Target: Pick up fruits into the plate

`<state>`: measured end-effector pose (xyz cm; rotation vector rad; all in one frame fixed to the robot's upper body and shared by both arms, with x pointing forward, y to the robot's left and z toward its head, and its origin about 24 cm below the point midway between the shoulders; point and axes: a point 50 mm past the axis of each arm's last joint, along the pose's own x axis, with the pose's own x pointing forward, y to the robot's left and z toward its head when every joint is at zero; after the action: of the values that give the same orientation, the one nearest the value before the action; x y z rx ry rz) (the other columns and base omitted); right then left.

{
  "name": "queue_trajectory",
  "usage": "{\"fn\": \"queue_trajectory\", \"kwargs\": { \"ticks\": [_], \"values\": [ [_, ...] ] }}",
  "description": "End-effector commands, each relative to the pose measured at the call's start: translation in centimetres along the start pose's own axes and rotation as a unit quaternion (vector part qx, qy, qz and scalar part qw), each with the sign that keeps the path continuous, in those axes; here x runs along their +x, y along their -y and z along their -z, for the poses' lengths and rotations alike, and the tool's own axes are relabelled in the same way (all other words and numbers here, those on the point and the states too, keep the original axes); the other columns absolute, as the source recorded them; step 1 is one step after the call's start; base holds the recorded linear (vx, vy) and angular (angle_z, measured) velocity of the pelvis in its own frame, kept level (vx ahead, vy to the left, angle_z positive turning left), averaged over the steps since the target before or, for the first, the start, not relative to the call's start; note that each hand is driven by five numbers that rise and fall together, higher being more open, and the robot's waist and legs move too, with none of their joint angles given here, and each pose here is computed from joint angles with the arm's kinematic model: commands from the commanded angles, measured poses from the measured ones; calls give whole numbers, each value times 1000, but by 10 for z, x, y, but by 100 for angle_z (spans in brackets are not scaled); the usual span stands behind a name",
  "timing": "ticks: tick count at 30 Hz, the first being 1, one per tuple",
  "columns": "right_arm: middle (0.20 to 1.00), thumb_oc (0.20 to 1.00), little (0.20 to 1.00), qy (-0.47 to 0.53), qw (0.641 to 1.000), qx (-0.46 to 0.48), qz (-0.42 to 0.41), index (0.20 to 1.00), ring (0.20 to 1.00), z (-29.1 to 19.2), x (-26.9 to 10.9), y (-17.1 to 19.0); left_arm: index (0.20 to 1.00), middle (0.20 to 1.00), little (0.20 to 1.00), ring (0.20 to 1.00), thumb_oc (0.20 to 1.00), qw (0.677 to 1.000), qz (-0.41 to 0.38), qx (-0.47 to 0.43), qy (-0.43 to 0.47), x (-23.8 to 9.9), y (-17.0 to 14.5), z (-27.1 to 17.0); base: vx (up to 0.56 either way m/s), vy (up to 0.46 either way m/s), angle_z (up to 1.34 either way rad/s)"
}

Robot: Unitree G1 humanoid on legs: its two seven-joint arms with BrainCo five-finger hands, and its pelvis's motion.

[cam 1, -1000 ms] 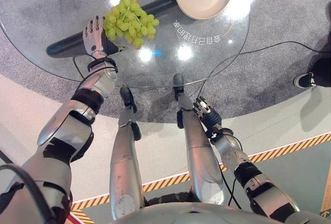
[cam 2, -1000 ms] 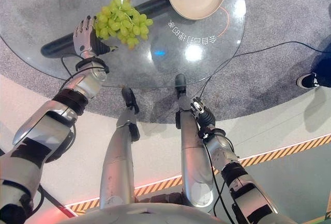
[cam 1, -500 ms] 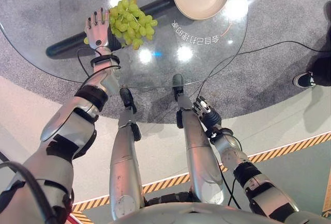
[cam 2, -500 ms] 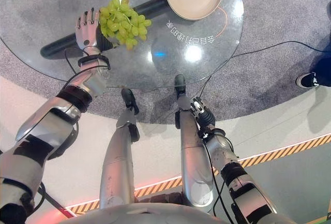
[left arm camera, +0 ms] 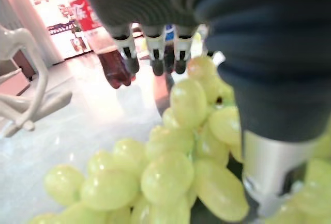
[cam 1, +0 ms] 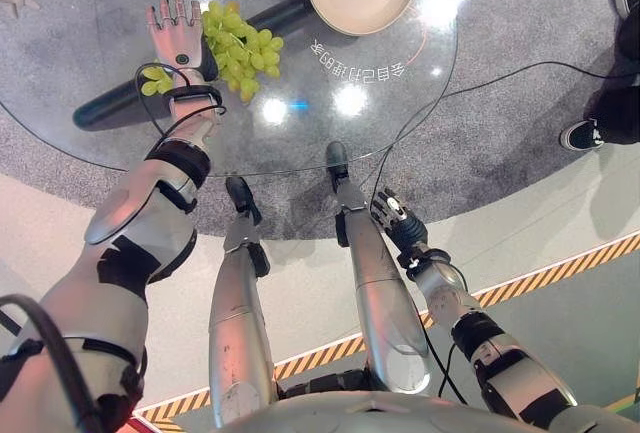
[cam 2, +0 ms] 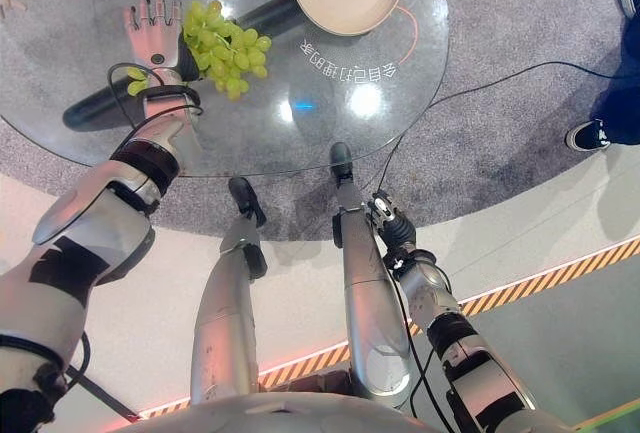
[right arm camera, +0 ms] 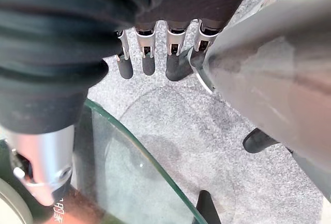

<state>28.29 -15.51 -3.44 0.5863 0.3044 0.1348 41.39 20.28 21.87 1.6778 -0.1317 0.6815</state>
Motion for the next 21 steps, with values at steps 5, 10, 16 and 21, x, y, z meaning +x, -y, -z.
{"fn": "queue_trajectory", "kwargs": {
  "ticks": [5,10,16,21],
  "values": [
    [1000,1000,1000,8,999,2,-39,1000,1000,1,-3,-10,1000,1000,1000,1000,1000,997,-21,40,-63,22,-26,27,0,0,0],
    [1000,1000,1000,14,999,4,-48,1000,1000,-2,-1,-16,1000,1000,1000,1000,1000,996,6,30,-78,21,-21,29,0,0,0],
    [1000,1000,1000,27,997,11,-64,1000,1000,-5,0,-24,200,200,200,200,200,994,51,26,-92,17,-10,34,0,0,0],
    [1000,1000,1000,32,997,11,-71,1000,1000,-7,1,-29,200,200,200,200,200,994,56,23,-89,16,-7,33,0,0,0]
  ]
}}
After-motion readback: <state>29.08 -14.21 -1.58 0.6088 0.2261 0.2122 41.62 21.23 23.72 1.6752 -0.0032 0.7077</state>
